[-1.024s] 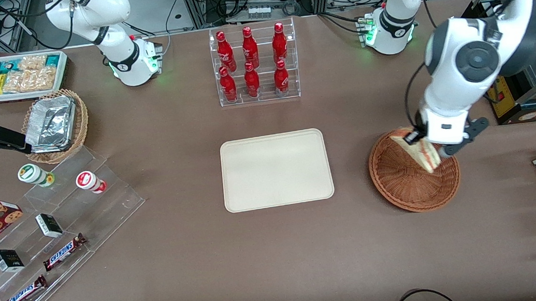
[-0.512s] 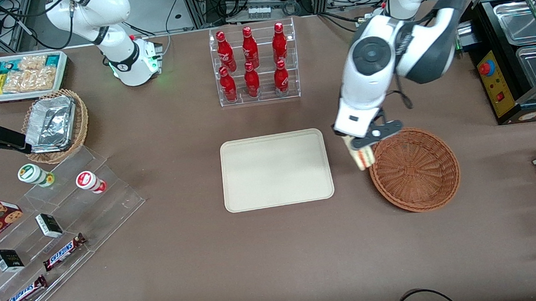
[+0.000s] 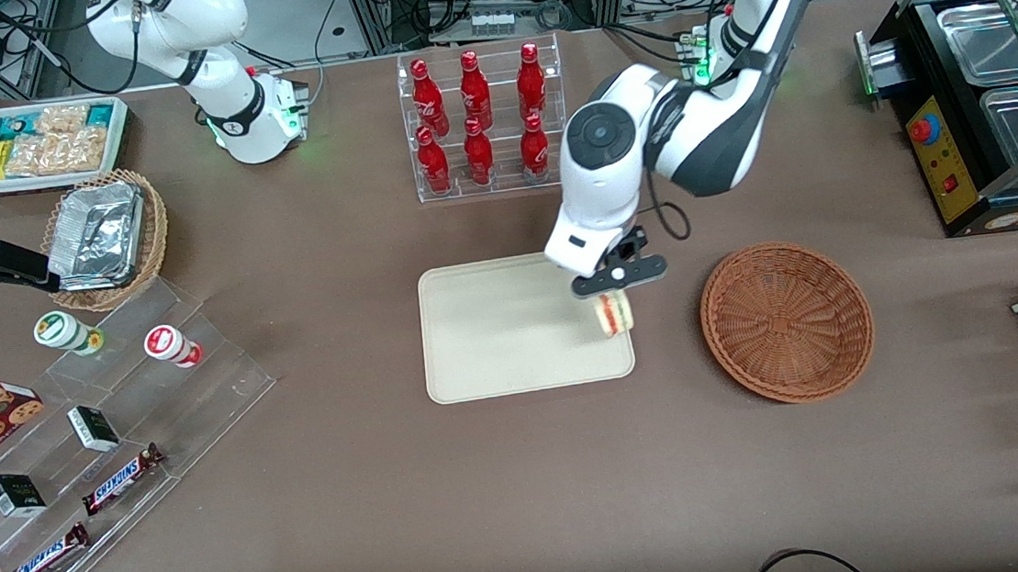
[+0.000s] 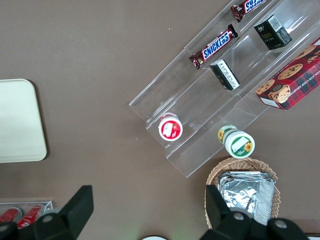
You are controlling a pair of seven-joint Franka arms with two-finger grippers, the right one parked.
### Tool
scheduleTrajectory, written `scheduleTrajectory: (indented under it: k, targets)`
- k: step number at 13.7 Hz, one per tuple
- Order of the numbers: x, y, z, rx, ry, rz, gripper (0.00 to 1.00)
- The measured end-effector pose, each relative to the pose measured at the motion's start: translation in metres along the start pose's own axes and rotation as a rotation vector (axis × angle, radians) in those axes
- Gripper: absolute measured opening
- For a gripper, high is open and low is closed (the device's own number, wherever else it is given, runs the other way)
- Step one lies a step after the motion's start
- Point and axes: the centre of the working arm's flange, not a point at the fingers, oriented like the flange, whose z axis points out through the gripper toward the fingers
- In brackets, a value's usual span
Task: Place sandwich from basket to tray
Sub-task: 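Carry the held sandwich with the left gripper over the cream tray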
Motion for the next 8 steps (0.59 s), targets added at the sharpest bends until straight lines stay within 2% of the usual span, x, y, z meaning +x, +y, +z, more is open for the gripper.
scheduleTrajectory:
  k: [8]
  targets:
    - [-0.033, 0.062, 0.055, -0.092, 0.047, 0.082, 0.15]
